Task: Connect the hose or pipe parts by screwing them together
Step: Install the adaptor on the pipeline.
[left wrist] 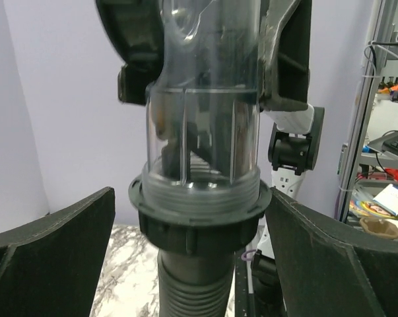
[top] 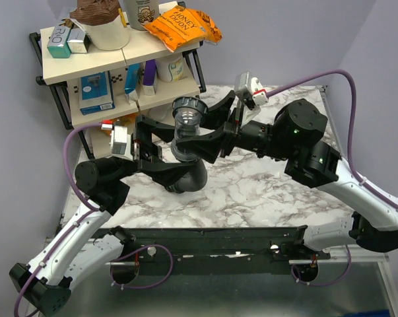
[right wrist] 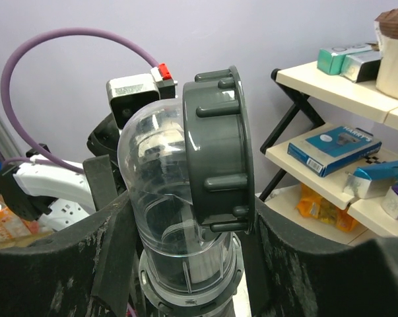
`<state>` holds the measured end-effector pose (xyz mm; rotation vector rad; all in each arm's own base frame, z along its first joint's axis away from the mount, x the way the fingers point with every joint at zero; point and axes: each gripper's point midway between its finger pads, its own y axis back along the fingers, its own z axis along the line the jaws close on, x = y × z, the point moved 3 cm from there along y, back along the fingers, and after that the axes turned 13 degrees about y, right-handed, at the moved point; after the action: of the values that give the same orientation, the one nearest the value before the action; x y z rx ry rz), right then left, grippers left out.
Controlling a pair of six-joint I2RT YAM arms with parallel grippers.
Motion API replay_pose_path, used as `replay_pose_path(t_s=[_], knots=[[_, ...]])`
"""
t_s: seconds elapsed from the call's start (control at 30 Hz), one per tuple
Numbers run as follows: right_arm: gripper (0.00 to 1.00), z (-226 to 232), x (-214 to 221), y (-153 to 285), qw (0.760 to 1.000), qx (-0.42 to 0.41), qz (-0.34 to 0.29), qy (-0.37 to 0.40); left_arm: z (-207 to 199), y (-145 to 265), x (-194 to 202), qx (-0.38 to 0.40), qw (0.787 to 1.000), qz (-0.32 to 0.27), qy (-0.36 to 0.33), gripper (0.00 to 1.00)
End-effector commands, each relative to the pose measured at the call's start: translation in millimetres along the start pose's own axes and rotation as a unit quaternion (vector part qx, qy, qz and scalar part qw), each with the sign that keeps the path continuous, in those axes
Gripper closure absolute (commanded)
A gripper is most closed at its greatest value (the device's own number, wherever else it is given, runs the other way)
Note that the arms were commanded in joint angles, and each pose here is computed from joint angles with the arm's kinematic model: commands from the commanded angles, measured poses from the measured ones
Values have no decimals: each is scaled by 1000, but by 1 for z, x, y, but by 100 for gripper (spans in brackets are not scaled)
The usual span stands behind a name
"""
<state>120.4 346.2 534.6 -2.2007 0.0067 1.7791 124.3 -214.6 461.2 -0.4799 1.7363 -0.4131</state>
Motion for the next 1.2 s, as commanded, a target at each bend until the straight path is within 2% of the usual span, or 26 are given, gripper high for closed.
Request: replay_pose_path(t_s=[0.0, 0.2, 0.33, 0.57, 0.73, 0.9, 1.07, 1.13, 1.17], knots=[[100, 4, -9, -5, 1000, -16, -16, -5, -12, 0, -5, 24, 1000, -11, -7, 1], [99, 4, -14, -5, 1000, -16, -19, -3, -12, 2, 2, 31, 999, 4, -14, 7], [100, 1, -20, -2, 1000, -10, -25, 3, -11, 5, 7, 24, 1000, 9, -10, 1], [99, 3, -25, -2, 999, -16, -28, 2, -6, 7, 9, 11, 1000, 10, -17, 1], [100, 6, -17, -6, 1000, -23, -20, -6, -6, 5, 9, 17, 1000, 13, -19, 9], [99, 7, -10, -10, 999, -28, -15, -12, -10, 3, 3, 24, 1000, 2, -16, 12], [99, 7, -11, -11, 999, -28, -17, -13, -10, 2, 4, 27, 1000, 6, -15, 29], [99, 7, -9, -11, 999, -27, -15, -13, -11, 2, 2, 26, 1000, 1, -15, 44], [99, 7, -10, -11, 999, -27, -16, -13, -9, 2, 1, 21, 1000, -4, -14, 49]])
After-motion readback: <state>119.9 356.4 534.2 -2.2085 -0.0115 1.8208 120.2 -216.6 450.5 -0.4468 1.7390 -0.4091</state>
